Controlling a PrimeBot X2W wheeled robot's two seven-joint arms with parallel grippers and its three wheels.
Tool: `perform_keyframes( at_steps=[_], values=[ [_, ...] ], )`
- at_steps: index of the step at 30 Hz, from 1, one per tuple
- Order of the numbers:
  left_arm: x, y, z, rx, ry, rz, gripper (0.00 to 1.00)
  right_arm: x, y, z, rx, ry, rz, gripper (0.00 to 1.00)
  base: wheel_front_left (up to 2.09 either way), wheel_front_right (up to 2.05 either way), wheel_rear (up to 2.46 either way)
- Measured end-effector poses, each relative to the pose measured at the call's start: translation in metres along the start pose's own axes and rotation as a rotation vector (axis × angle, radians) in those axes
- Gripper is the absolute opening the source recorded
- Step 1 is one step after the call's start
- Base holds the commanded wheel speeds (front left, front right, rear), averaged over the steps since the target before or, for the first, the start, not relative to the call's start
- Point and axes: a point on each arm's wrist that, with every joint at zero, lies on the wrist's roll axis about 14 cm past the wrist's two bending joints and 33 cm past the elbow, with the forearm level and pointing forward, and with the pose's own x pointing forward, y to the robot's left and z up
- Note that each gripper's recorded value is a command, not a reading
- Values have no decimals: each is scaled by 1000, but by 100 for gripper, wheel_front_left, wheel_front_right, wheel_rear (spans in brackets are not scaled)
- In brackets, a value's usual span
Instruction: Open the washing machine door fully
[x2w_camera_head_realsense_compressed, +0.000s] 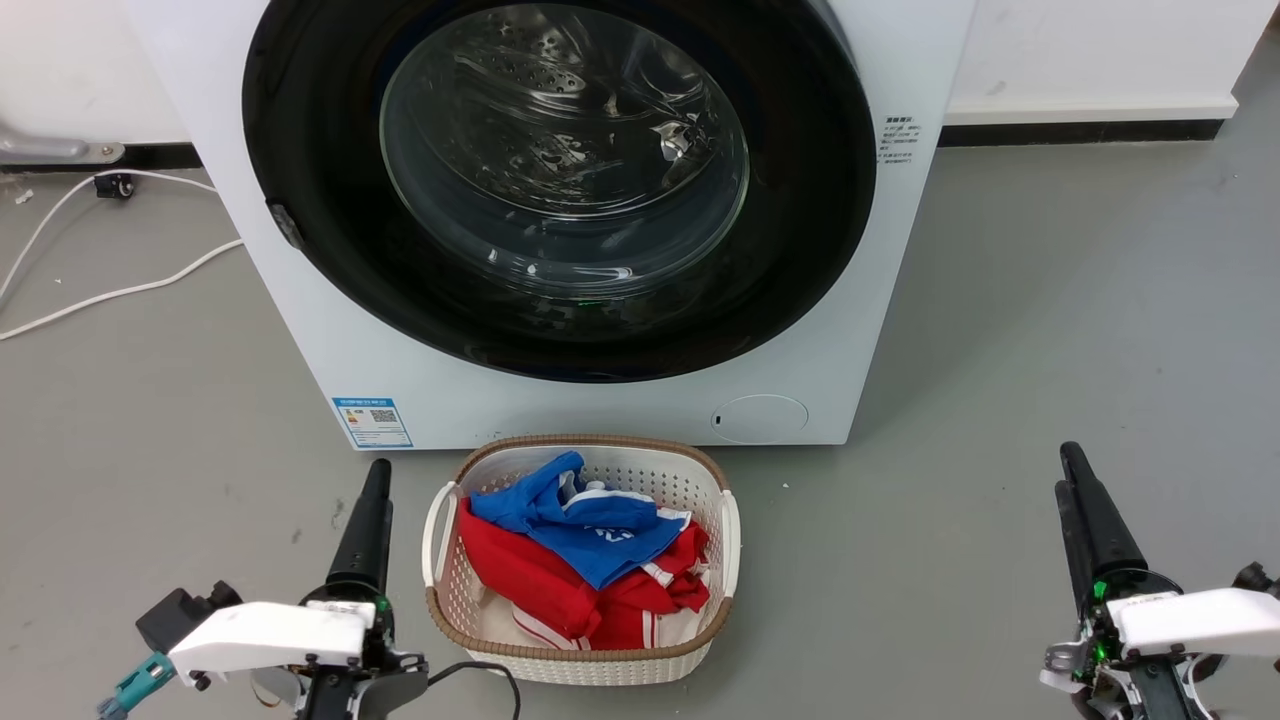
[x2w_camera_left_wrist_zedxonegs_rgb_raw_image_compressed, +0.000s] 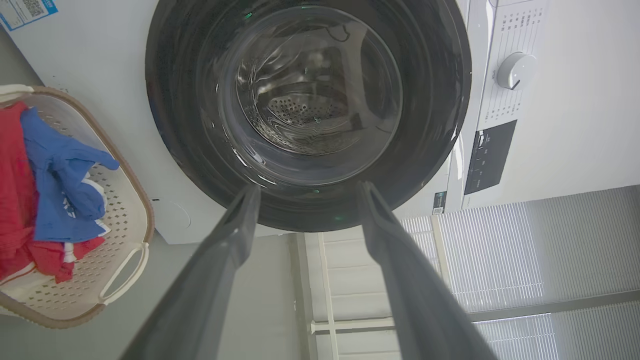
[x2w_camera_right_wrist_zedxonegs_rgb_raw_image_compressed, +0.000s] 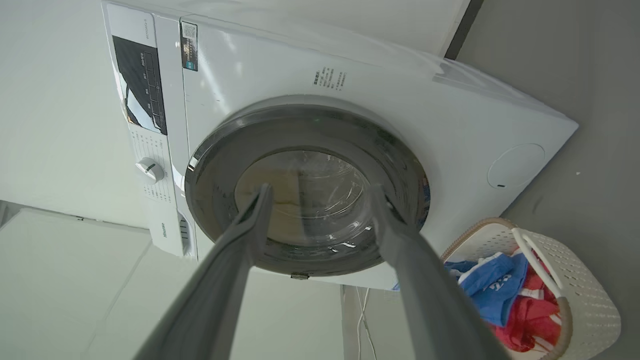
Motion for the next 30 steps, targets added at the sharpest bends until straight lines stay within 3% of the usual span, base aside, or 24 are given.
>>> perform_keyframes(
  at_steps=[7, 8, 16, 30],
  values=[
    [0, -7, -8, 181, 18, -23, 100, 0, 8, -3, -176, 8, 25, 100, 0, 0, 0],
    [1, -9, -11, 262, 27, -32, 100, 0, 9, -3, -256, 6, 31, 100, 0, 0, 0],
    [0, -11, -19, 485, 45, -41, 100, 2, 18, -6, -436, 18, 62, 100, 0, 0, 0],
    [0, -15, -28, 771, 66, -77, 100, 0, 26, -11, -698, 54, 99, 100, 0, 0, 0]
  ],
)
